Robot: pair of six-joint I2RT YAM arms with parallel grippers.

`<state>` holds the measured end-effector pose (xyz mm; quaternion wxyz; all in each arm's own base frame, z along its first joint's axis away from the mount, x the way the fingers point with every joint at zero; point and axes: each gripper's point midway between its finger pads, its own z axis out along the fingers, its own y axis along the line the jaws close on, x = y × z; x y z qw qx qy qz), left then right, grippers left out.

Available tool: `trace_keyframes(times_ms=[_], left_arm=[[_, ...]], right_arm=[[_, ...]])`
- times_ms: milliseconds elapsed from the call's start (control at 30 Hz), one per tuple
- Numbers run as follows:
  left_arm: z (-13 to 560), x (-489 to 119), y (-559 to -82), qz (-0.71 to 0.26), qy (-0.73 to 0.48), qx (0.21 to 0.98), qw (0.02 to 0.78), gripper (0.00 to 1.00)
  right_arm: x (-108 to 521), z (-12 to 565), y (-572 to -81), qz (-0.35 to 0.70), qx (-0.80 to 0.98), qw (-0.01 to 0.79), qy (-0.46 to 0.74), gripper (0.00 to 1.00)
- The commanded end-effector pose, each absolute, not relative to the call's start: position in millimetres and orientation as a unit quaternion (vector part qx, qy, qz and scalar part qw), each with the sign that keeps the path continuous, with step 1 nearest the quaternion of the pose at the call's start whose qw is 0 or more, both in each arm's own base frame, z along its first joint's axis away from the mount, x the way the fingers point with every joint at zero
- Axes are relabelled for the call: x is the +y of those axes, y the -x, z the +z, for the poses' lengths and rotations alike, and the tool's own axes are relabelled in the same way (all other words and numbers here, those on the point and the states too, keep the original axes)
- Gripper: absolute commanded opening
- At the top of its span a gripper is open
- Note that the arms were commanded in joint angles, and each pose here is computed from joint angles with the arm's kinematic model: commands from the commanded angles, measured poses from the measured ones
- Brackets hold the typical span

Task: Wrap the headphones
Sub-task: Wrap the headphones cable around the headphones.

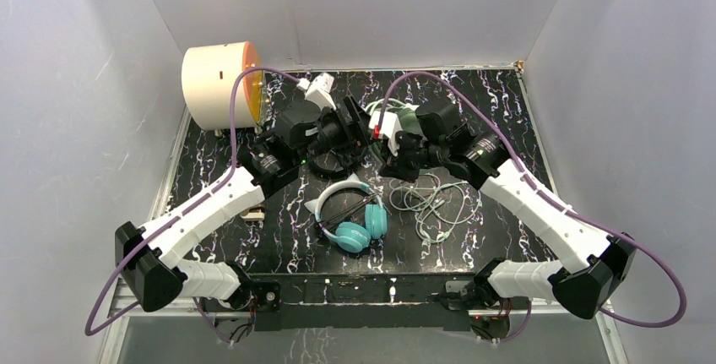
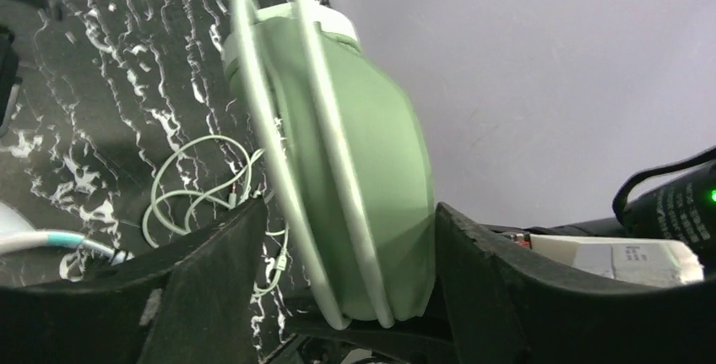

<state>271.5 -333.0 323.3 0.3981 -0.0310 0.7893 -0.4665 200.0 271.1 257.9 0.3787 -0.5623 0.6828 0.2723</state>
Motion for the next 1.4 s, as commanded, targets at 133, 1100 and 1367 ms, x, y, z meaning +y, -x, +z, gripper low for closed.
trace_keyframes(times_ms=[133, 1100, 1367], left_arm=[[336, -359, -265, -0.513, 0.009, 0.764, 0.391, 0.49], [441, -255, -295, -0.642, 0.063, 0.643, 0.414, 0.0], [548, -211, -278, -0.791, 0.106, 0.46, 0.389, 0.0]], right_arm=[[294, 311, -203, 0.279, 0.615, 0.461, 0.576, 0.0], [132, 379, -304, 0.096, 0.814, 0.548, 0.169, 0.99], [107, 343, -326, 0.292, 0.733, 0.593, 0.161, 0.99]])
